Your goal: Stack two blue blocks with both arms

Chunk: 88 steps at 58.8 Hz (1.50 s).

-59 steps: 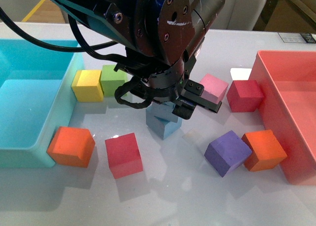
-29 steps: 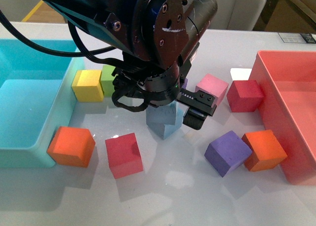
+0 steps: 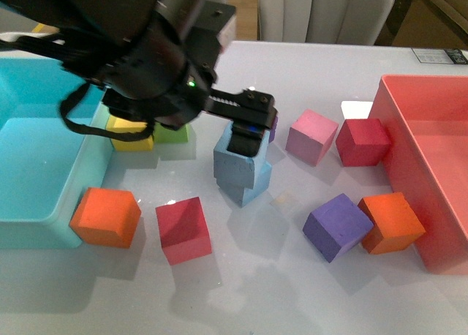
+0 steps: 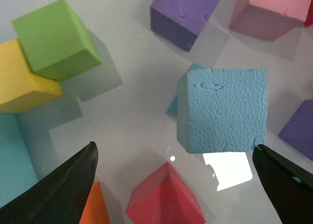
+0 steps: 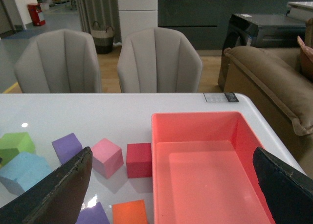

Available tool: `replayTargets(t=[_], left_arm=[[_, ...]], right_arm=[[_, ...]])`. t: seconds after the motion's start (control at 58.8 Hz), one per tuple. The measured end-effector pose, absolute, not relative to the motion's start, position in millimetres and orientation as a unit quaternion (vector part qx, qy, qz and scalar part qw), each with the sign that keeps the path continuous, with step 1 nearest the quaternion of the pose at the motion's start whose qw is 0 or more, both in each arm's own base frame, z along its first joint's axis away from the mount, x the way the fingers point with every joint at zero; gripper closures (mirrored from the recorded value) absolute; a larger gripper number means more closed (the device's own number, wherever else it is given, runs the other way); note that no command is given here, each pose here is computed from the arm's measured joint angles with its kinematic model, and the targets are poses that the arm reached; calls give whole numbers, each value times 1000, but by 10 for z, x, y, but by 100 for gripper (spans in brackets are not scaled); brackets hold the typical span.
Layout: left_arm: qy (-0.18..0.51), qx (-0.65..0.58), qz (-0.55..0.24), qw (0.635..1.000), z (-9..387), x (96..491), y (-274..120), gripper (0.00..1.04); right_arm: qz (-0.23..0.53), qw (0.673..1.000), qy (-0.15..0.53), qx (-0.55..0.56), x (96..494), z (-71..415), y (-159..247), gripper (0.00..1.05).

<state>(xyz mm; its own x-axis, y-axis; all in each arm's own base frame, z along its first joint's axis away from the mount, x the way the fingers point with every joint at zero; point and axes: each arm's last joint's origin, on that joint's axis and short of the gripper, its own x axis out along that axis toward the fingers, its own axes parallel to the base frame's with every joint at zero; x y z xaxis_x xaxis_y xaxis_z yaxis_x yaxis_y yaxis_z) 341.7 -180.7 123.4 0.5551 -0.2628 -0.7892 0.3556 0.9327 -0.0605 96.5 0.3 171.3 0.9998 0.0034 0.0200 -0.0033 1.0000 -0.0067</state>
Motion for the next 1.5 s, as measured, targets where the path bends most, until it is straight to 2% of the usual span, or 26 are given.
replayTargets(t=[0.221, 0.408, 0.476, 0.511, 0.613, 0.698, 0.936, 1.174, 1.497], left_arm=[[416, -31, -182, 890, 1599, 3043, -1282, 9], [353, -72, -173, 917, 1781, 2799, -878, 10], [222, -27, -73, 972, 1692, 2736, -646, 23], [176, -20, -38, 983, 1639, 2660, -538, 28], [49, -16, 6, 999, 1675, 2406, -322, 46], [-1, -15, -4, 1000, 1783, 2263, -282, 60], [11, -6, -5, 1000, 1604, 1932, -167, 103], [8, -5, -2, 1000, 1620, 1690, -16, 103], [5, -5, -2, 1000, 1637, 1448, -6, 103]], right_arm=[[2, 1000, -10, -3, 965, 1713, 3, 9], [1, 1000, -10, -3, 965, 1713, 3, 9], [3, 1000, -10, -3, 965, 1713, 4, 9], [2, 1000, -10, -3, 965, 1713, 3, 9], [1, 1000, -10, -3, 965, 1712, 3, 9], [2, 1000, -10, -3, 965, 1712, 4, 9], [2, 1000, -10, -3, 965, 1712, 4, 9], [2, 1000, -10, -3, 965, 1712, 4, 9], [2, 1000, -10, -3, 965, 1712, 3, 9]])
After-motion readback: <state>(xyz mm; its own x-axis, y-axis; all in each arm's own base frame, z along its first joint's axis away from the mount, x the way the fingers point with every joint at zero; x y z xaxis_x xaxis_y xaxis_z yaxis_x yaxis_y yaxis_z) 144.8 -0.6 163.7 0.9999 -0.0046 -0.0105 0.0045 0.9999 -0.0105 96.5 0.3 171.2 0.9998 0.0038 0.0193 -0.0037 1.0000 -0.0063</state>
